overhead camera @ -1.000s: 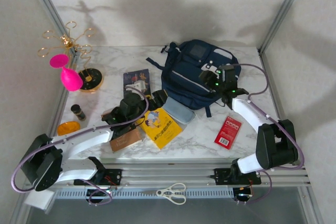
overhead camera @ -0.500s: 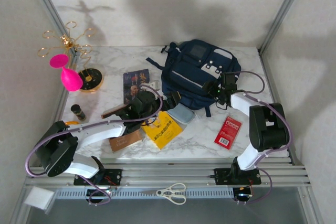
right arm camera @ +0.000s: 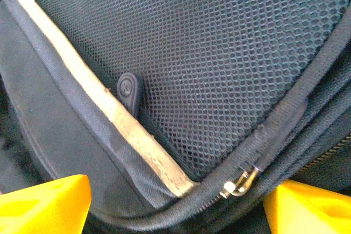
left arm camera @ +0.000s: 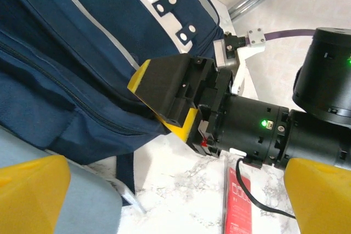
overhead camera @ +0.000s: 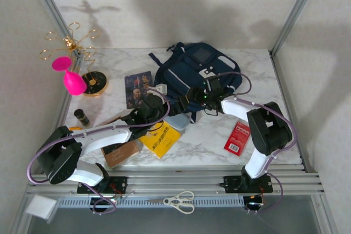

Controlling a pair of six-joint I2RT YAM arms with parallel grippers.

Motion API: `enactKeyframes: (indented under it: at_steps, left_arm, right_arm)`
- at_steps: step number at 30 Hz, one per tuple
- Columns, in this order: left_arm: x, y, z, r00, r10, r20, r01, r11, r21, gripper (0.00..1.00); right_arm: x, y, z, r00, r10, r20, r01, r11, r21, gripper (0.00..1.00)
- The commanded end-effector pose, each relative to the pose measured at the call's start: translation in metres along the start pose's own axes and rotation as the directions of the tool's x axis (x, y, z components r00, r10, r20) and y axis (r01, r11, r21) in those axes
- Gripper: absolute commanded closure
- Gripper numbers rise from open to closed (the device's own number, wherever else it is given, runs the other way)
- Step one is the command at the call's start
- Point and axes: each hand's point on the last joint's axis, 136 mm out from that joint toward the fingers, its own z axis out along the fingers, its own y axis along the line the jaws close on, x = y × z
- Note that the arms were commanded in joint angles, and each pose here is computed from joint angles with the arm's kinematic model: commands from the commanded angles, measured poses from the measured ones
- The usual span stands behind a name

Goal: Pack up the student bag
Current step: Move the student bag to the top-center of the table.

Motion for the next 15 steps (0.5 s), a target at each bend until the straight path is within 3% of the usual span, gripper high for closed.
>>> enactKeyframes:
  at_steps: [1, 6, 9, 15]
  left_arm:
    - [-0.007, -0.017, 0.0, 1.0, -0.01, 0.007, 0.01, 0.999, 0.04, 0.01]
    - [0.003, -0.025, 0.007, 0.999, -0.031, -0.03, 0.033, 0.997, 0.073, 0.01]
    - [0.011, -0.032, 0.015, 0.998, -0.033, -0.048, 0.036, 0.996, 0.085, 0.01]
    - [0.037, -0.053, 0.034, 0.994, -0.018, -0.104, 0.03, 0.993, 0.114, 0.01]
  right_arm:
    - [-0.013, 0.002, -0.032, 0.999, 0.007, 0.032, -0.006, 0.999, -0.032, 0.18]
    - [-0.033, -0.066, -0.063, 0.995, 0.064, 0.072, -0.07, 0.994, 0.086, 0.26]
    - [-0.047, -0.091, -0.075, 0.991, 0.092, 0.1, -0.1, 0.992, 0.078, 0.3]
    - [-0.066, -0.122, -0.066, 0.984, 0.14, 0.106, -0.151, 0.984, 0.099, 0.37]
